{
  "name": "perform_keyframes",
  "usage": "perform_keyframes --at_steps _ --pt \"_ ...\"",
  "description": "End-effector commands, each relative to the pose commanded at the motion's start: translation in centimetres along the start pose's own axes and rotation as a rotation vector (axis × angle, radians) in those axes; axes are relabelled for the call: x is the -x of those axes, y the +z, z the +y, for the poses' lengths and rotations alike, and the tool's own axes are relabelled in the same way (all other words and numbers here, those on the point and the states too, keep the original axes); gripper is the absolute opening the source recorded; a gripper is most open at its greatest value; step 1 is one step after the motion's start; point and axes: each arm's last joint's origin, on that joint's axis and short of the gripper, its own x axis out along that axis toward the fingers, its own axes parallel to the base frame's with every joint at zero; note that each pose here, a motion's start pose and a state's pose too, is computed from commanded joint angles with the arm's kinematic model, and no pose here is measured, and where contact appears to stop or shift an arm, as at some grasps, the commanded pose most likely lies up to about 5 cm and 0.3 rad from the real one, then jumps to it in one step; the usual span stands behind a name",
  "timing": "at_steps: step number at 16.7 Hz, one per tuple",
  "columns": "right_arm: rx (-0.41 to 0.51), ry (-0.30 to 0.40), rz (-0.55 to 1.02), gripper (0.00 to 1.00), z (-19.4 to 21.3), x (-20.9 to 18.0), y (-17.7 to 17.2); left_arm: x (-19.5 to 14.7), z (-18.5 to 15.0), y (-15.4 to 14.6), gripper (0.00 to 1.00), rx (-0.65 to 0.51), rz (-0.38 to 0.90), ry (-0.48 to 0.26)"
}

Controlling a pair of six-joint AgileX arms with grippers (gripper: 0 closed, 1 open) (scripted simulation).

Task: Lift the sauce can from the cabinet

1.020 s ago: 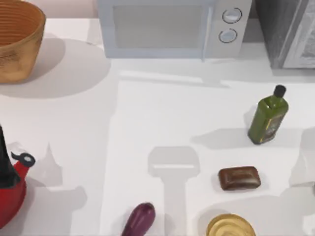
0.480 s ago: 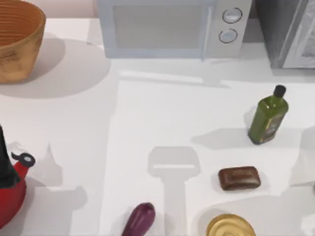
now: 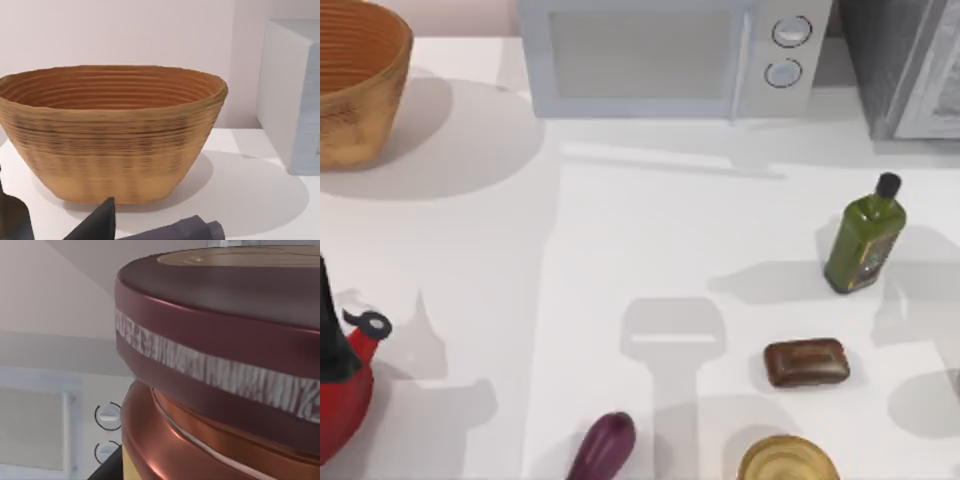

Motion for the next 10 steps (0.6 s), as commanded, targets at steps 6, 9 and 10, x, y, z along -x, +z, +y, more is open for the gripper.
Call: perform_keyframes --at_steps 6,9,10 --pt "0.001 0.105 -0.055 0.0 2.2 -3.0 2.7 0.0 0.0 0.0 1.0 0.0 0.0 0.0" --pt "-0.003 0.162 -0.075 0.0 3.6 -4.6 3.4 0.0 0.0 0.0 1.0 0.0 0.0 0.0" --pt "-0.005 0.182 -0.08 0.0 4.2 -5.1 3.5 0.0 0.0 0.0 1.0 0.0 0.0 0.0"
